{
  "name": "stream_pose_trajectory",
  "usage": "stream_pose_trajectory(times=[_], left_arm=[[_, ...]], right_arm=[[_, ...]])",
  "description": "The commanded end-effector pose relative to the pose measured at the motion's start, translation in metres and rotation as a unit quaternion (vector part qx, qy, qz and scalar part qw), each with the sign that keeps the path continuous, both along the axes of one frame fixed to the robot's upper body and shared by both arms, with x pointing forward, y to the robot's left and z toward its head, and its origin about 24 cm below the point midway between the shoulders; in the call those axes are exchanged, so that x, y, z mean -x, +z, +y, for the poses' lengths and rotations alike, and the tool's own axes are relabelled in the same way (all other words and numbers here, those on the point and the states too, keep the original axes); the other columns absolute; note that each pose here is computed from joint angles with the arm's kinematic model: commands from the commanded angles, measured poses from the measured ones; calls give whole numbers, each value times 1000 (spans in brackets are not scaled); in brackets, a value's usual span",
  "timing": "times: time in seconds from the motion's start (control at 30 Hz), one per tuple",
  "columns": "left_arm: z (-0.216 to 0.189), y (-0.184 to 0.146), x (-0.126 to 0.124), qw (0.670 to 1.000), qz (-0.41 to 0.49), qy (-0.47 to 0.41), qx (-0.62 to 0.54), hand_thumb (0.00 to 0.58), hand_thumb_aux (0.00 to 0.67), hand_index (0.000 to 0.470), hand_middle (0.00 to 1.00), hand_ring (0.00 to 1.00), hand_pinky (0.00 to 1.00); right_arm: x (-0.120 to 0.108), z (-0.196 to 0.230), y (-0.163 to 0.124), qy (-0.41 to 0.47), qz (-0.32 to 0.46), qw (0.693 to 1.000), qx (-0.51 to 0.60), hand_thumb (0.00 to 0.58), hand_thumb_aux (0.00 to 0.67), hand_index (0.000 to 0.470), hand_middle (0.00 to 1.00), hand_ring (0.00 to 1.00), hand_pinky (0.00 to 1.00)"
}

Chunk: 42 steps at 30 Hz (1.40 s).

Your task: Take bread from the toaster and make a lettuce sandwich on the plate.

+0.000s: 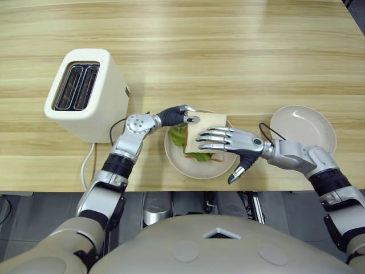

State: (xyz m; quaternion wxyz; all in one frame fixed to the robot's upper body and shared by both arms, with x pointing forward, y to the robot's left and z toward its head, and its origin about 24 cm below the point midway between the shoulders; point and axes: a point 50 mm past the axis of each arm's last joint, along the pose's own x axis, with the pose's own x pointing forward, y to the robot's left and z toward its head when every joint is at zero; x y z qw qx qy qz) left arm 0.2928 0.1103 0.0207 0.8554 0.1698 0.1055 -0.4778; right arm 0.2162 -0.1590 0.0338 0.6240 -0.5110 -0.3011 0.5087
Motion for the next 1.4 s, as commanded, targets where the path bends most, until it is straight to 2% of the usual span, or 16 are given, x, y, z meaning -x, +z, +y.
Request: stream_pose_trajectory(times=[0.03, 0.13, 0.2, 0.3, 0.33, 0.4, 0.43, 0.77, 1.07, 1.13, 1.17, 1.23, 1.27, 1.3, 1.33, 1.4], left_arm=[[-4, 1, -2, 999, -15, -22, -21, 580, 670, 460, 1000, 1000, 1000], [-6, -3, -2, 998, -31, -33, -52, 580, 665, 456, 1000, 1000, 1000], [-6, -2, -4, 995, -57, -38, -76, 468, 376, 258, 1000, 1000, 1000], [-7, 6, -12, 988, -105, -37, -104, 379, 276, 189, 1000, 1000, 1000], [-7, 9, -15, 988, -114, -34, -103, 244, 160, 110, 890, 890, 890], [-7, 16, -20, 981, -150, -28, -118, 0, 0, 0, 176, 176, 176], [-6, 20, -24, 977, -170, -20, -125, 0, 0, 0, 0, 0, 0], [42, 115, -55, 732, -572, 224, -294, 0, 0, 0, 0, 0, 0], [60, 108, -29, 739, -566, 267, -250, 0, 0, 0, 0, 0, 0], [62, 110, -22, 747, -565, 272, -223, 0, 0, 0, 0, 0, 0], [65, 117, -14, 736, -581, 283, -203, 0, 0, 0, 0, 0, 0], [70, 131, 0, 721, -602, 304, -158, 172, 108, 74, 20, 20, 20], [72, 138, 7, 715, -609, 314, -138, 501, 423, 290, 1000, 1000, 1000], [74, 143, 14, 715, -612, 318, -117, 580, 670, 460, 1000, 1000, 1000], [74, 147, 22, 717, -612, 318, -96, 580, 670, 460, 1000, 1000, 1000], [72, 151, 38, 744, -591, 309, -37, 580, 670, 460, 1000, 1000, 1000]], right_arm=[[10, -9, -32, -4, 86, 990, 113, 0, 0, 0, 0, 0, 0], [15, -10, -42, -5, 134, 979, 151, 0, 0, 0, 0, 0, 0], [18, -11, -45, -6, 160, 973, 165, 0, 0, 0, 0, 0, 0], [22, -11, -47, -2, 187, 966, 178, 0, 0, 0, 0, 0, 0], [23, -10, -47, -1, 193, 965, 179, 0, 0, 0, 0, 0, 0], [23, -10, -47, 0, 197, 963, 182, 0, 0, 0, 0, 0, 0], [22, -9, -47, 0, 198, 963, 184, 0, 0, 0, 0, 0, 0], [-1, -4, -32, -30, 103, 983, 150, 0, 0, 0, 0, 0, 0], [0, 12, 29, -1, 112, 993, -42, 0, 0, 0, 0, 0, 0], [5, 13, 50, 10, 173, 978, -116, 0, 0, 0, 86, 86, 86], [7, 10, 64, 16, 208, 964, -162, 0, 0, 0, 1000, 1000, 1000], [9, 3, 89, 32, 260, 935, -238, 0, 0, 0, 1000, 1000, 1000], [9, -1, 98, 39, 278, 921, -268, 0, 0, 0, 1000, 1000, 1000], [7, -7, 106, 41, 290, 909, -297, 0, 0, 0, 1000, 1000, 1000], [6, -13, 112, 44, 305, 895, -322, 493, 410, 281, 1000, 1000, 1000], [3, -26, 115, 40, 342, 864, -367, 556, 533, 366, 1000, 1000, 1000]])
